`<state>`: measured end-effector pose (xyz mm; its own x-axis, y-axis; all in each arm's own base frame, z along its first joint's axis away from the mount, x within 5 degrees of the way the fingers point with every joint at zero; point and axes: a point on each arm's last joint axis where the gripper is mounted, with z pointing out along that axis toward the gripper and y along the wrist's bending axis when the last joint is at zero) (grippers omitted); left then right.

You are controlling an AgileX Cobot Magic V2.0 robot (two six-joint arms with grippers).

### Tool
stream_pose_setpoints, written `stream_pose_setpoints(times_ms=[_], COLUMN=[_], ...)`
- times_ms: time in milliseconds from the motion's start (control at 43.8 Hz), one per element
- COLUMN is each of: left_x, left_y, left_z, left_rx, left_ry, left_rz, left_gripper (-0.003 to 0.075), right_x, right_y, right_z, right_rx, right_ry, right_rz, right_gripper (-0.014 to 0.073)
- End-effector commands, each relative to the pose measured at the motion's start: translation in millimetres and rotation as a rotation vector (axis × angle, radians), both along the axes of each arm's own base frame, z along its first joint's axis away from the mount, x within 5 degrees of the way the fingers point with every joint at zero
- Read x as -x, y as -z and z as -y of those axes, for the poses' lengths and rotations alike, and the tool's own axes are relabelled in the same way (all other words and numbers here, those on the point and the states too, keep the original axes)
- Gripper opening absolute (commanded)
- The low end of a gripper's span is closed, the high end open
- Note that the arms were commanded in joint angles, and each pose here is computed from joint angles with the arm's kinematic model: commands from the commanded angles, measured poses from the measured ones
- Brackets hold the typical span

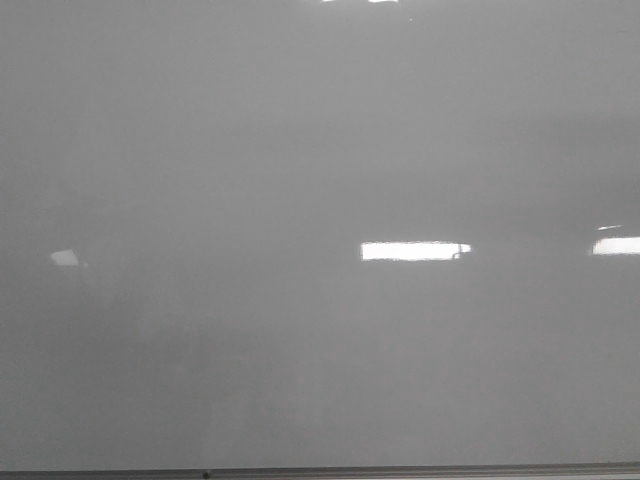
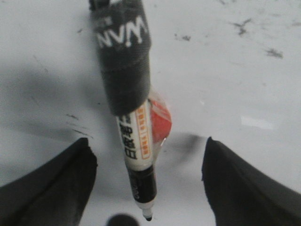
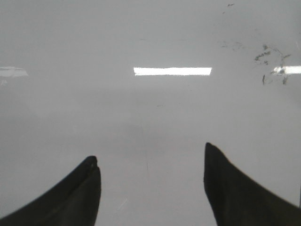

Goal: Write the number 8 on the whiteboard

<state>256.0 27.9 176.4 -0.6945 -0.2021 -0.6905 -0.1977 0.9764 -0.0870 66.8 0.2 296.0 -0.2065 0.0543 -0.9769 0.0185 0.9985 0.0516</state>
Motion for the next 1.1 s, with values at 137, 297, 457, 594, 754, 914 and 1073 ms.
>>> stream_pose_setpoints(times_ms=[137,297,457,594,754,914,1073], left_x=[-12.2,-13.5,-13.4,-13.3,-10.3,-4.8,1.6], left_y=[-10.2,-9.4,-9.3,-9.1,-7.3,-20.9,-51.8], left_z=[-1.6,-1.9,-1.9,-1.8,-0.7,1.8,4.4], left_rx=[-0.01,-0.013,-0.012,-0.012,0.001,0.022,0.034], left_ry=[-0.015,-0.016,-0.016,-0.016,-0.01,0.005,0.025], left_rz=[0.11,0.119,0.117,0.115,0.056,-0.014,-0.03], left_gripper=[0.0284,0.022,0.0132,0.0037,-0.0014,-0.0014,-0.0015], right_x=[-2.5,-2.5,-2.5,-2.5,-2.5,-2.5,-2.5], right_y=[-14.1,-14.1,-14.1,-14.1,-14.1,-14.1,-14.1], right_z=[0.3,0.3,0.3,0.3,0.3,0.3,0.3], right_rx=[0.007,0.007,0.007,0.007,0.007,0.007,0.006], right_ry=[0.001,0.001,0.001,0.001,0.001,0.001,0.001], right_rz=[0.084,0.084,0.084,0.084,0.084,0.084,0.084], right_gripper=[0.0496,0.0496,0.0496,0.0496,0.0496,0.0496,0.0496])
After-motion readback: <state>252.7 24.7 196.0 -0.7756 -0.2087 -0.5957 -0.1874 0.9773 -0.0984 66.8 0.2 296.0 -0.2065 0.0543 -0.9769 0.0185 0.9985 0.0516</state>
